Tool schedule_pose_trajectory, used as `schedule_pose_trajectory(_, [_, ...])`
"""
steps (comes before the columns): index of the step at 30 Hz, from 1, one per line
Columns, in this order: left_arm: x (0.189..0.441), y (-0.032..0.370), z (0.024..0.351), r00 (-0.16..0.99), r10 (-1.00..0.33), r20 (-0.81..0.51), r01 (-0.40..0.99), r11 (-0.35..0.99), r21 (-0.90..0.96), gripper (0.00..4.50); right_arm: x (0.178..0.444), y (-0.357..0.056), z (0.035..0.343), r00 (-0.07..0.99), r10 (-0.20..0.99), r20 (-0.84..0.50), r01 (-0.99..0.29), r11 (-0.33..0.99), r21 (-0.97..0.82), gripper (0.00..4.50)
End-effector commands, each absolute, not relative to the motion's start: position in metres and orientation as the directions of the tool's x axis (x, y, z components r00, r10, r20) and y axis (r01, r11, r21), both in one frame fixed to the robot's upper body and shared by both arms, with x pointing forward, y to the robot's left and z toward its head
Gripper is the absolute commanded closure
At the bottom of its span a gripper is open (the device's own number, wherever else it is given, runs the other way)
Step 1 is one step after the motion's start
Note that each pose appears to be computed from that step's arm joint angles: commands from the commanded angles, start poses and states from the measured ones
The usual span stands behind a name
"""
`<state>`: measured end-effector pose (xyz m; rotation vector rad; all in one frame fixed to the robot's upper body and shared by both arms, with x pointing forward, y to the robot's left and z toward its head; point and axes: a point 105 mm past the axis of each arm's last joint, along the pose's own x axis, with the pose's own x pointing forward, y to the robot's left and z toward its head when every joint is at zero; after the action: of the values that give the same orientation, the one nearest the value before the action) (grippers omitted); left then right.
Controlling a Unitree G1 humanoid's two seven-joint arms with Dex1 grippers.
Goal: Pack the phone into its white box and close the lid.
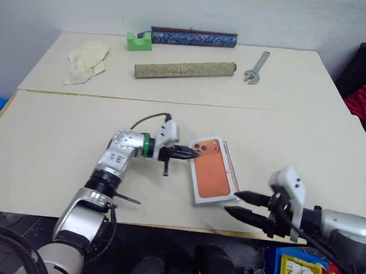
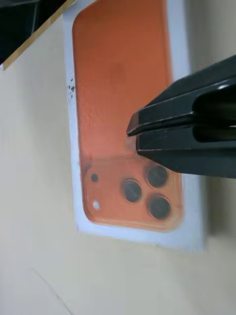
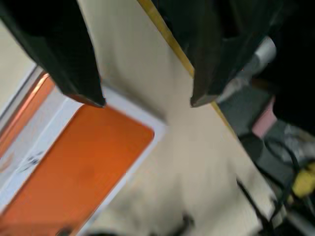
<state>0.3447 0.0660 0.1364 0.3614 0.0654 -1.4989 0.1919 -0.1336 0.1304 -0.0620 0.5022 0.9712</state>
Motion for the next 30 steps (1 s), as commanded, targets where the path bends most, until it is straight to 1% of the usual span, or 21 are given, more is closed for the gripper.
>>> schedule_pose_trajectory(1, [0.328, 0.078, 0.134, -0.028, -0.948, -0.317, 0.984, -0.082, 0.158, 4.50, 0.189, -0.129, 0.121, 0.407, 0.775, -0.484, -0.876, 0.481, 0.034, 2.83])
schedule_pose_trajectory(2, [0.326, 0.083, 0.124, -0.042, -0.929, -0.367, 0.984, -0.102, 0.146, 4.50, 0.192, -0.129, 0.115, 0.402, 0.768, -0.499, -0.880, 0.474, 0.019, 3.23])
schedule_pose_trajectory(3, [0.325, 0.086, 0.118, -0.048, -0.916, -0.399, 0.984, -0.112, 0.139, 4.50, 0.194, -0.129, 0.112, 0.401, 0.764, -0.506, -0.882, 0.471, 0.011, 3.36])
schedule_pose_trajectory(4, [0.325, 0.086, 0.110, -0.044, -0.901, -0.432, 0.983, -0.117, 0.144, 4.50, 0.196, -0.128, 0.109, 0.405, 0.761, -0.507, -0.881, 0.472, 0.006, 3.59])
schedule_pose_trajectory(5, [0.326, 0.083, 0.105, -0.041, -0.892, -0.450, 0.981, -0.120, 0.149, 4.50, 0.199, -0.128, 0.106, 0.405, 0.759, -0.510, -0.881, 0.472, 0.003, 4.04])
schedule_pose_trajectory(7, [0.332, 0.073, 0.098, -0.019, -0.889, -0.457, 0.980, -0.107, 0.169, 4.50, 0.202, -0.128, 0.102, 0.408, 0.751, -0.520, -0.883, 0.470, -0.013, 4.46])
schedule_pose_trajectory(9, [0.338, 0.063, 0.096, 0.000, -0.897, -0.442, 0.979, -0.090, 0.181, 4.50, 0.205, -0.129, 0.099, 0.415, 0.743, -0.526, -0.879, 0.477, -0.018, 4.46])
schedule_pose_trajectory(12, [0.345, 0.037, 0.106, 0.007, -0.932, -0.362, 0.978, -0.069, 0.195, 4.50, 0.208, -0.130, 0.097, 0.427, 0.745, -0.513, -0.870, 0.493, -0.008, 4.46])
schedule_pose_trajectory(14, [0.346, 0.025, 0.113, -0.002, -0.948, -0.319, 0.979, -0.067, 0.193, 4.50, 0.209, -0.132, 0.098, 0.434, 0.750, -0.500, -0.865, 0.502, 0.002, 4.46])
schedule_pose_trajectory(16, [0.346, 0.018, 0.114, -0.013, -0.951, -0.310, 0.979, -0.075, 0.188, 4.50, 0.210, -0.135, 0.099, 0.445, 0.749, -0.491, -0.856, 0.516, 0.010, 4.46])
schedule_pose_trajectory(20, [0.342, 0.019, 0.110, -0.029, -0.945, -0.327, 0.977, -0.096, 0.191, 4.50, 0.211, -0.147, 0.099, 0.470, 0.726, -0.502, -0.839, 0.545, 0.004, 4.46])
schedule_pose_trajectory(24, [0.342, 0.033, 0.111, -0.022, -0.942, -0.334, 0.978, -0.090, 0.188, 4.50, 0.204, -0.149, 0.109, 0.452, 0.761, -0.466, -0.851, 0.525, 0.032, 4.46])
schedule_pose_trajectory(27, [0.331, 0.045, 0.121, -0.107, -0.955, -0.277, 0.981, -0.147, 0.126, 4.50, 0.202, -0.142, 0.129, 0.442, 0.820, -0.362, -0.861, 0.501, 0.084, 4.46])
schedule_pose_trajectory(28, [0.328, 0.046, 0.126, -0.124, -0.962, -0.245, 0.983, -0.153, 0.104, 4.50, 0.206, -0.141, 0.135, 0.456, 0.828, -0.327, -0.855, 0.510, 0.097, 4.46])
schedule_pose_trajectory(30, [0.330, 0.042, 0.134, -0.101, -0.978, -0.180, 0.991, -0.115, 0.070, 4.50, 0.215, -0.143, 0.140, 0.501, 0.816, -0.288, -0.830, 0.547, 0.107, 4.46])
